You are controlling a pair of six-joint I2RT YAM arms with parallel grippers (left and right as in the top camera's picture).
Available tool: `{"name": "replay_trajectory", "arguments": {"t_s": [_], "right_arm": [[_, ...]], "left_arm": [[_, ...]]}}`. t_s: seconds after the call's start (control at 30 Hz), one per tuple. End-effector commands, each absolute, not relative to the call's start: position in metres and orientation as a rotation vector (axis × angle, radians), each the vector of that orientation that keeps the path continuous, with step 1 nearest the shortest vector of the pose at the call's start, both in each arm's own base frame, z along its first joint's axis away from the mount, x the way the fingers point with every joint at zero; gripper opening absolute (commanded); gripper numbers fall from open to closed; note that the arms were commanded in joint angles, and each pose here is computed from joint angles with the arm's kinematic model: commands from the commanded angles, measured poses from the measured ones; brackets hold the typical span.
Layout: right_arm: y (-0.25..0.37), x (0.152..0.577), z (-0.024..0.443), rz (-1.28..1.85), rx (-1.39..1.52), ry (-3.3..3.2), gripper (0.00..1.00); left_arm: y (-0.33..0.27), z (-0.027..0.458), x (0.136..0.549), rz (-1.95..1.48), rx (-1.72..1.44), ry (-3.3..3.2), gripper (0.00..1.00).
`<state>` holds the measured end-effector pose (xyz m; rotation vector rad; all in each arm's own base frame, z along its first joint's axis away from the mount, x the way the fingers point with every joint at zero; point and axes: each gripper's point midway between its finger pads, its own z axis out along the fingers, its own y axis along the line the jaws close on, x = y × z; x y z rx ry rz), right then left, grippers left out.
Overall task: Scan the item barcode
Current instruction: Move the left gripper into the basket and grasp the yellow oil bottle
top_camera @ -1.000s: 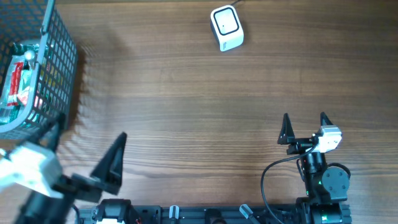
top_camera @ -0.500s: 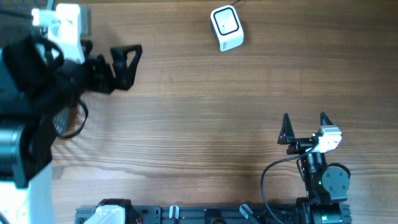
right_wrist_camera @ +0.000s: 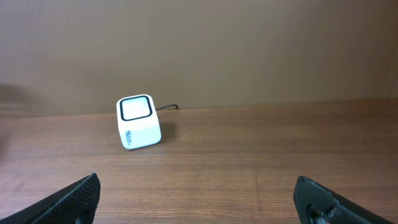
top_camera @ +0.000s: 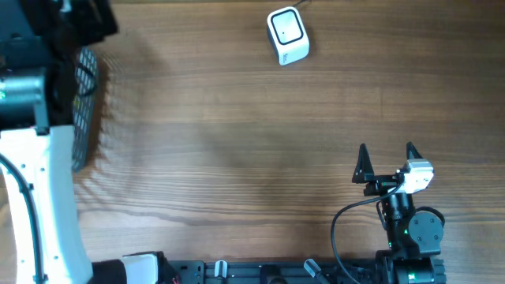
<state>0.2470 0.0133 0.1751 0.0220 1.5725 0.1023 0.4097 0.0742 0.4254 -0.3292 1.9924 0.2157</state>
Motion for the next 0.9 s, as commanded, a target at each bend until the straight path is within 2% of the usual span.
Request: {"name": "replay_trajectory", "arguments": {"t_s": [0.0,0.13,0.4,0.53,0.67,0.77,0.87], "right_arm": [[0.01,0.247,0.175,0.092,0.042,1.571,1.0],[0.01,0.247,0.175,0.092,0.042,1.571,1.0],[0.01,0.247,0.175,0.092,0.042,1.57,1.0],[0.01,0.247,0.175,0.092,0.042,1.571,1.0],[0.01,0.247,0.175,0.092,0.042,1.57,1.0],[0.01,0.247,0.175,0.092,0.042,1.571,1.0],[0.01,0.247,0.175,0.092,0.042,1.571,1.0]], "left_arm": [[0.133,0.431,0.403,0.338,-0.487,1.939,1.0],[0.188,0.415,0.396,0.411,-0.613,1.949,1.0],[0.248,0.352,0.409,0.323,-0.685,2.077,1.0],[0.251,0.31,0.43,0.259,-0.484,2.216,1.0],[0.261,0.282,0.44,0.188,-0.462,2.263,1.0],[0.257,0.262,0.445,0.091,-0.39,2.305,0.92],[0.26,0.23,0.441,0.064,-0.392,2.39,0.91]]}}
